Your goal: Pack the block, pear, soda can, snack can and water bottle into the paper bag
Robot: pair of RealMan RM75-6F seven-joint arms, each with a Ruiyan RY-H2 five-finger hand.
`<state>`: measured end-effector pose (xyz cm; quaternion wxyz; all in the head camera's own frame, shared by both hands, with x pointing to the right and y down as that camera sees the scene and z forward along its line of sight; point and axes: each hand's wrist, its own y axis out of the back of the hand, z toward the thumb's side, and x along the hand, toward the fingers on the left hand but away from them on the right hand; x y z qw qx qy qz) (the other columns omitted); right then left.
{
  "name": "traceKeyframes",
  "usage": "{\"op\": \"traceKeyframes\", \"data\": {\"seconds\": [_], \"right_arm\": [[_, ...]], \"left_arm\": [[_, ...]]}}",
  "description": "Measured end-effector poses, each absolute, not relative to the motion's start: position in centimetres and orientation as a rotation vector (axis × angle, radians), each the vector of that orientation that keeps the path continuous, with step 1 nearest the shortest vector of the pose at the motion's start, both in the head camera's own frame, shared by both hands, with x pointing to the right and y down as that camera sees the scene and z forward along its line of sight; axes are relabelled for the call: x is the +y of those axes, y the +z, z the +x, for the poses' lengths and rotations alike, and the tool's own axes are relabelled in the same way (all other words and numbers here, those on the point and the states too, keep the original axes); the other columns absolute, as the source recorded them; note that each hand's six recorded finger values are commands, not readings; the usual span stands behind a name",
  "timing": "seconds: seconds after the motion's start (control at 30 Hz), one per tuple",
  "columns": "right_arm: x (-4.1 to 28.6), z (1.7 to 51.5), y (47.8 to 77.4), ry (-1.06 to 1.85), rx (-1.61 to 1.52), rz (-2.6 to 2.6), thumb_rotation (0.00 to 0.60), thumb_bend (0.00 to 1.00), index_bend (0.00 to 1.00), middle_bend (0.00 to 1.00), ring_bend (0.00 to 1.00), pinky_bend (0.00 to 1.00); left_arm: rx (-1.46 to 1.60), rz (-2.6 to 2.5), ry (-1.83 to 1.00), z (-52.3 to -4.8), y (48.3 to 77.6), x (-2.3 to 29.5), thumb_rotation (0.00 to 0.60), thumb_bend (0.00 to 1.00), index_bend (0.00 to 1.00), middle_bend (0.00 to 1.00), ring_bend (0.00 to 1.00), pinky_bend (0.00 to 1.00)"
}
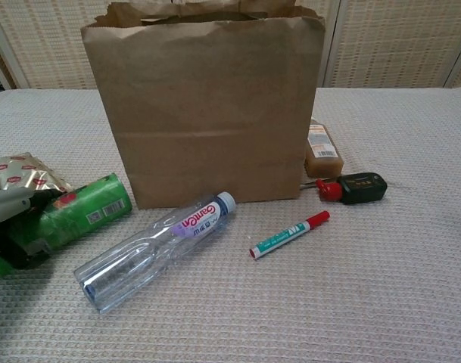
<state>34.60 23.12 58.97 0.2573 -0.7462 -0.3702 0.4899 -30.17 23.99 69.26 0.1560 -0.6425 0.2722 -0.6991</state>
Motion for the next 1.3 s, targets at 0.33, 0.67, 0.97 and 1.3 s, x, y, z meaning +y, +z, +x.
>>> {"op": "traceKeyframes", "data": {"seconds": [0.33,0.67,0.97,1.3], "right_arm": [[23.2,34.6,58.8,1.309,-1.010,-2.045,0.600,0.03,0.00,0.01,0.00,0.02],[23.3,34.8,58.7,1.310,-1.015,-2.052,0.600,0.03,0.00,0.01,0.00,0.02],[23.3,34.5,58.8,1.306,-1.015,-2.060,0.600,0.03,0.00,0.01,0.00,0.02],[23.4,33.9,59.1,1.311,-0.998,-2.078,0.600,0.03,0.00,0.01,0.00,0.02]], "left_arm": [[0.802,-1.678,-1.929,-32.9,68.5,23.7,0.600,0.62,0.64,0.71,0.69,0.78],[1.122,-1.666,-1.903,-36.8,65.0,23.1,0.600,0.64,0.65,0.72,0.70,0.78],[1.865,-1.661,-1.644,-39.9,60.1,19.0,0.600,0.64,0.65,0.71,0.70,0.78],[1.917,-1.742,-1.255,-36.2,55.1,10.9,0.600,0.64,0.65,0.71,0.70,0.77]]}}
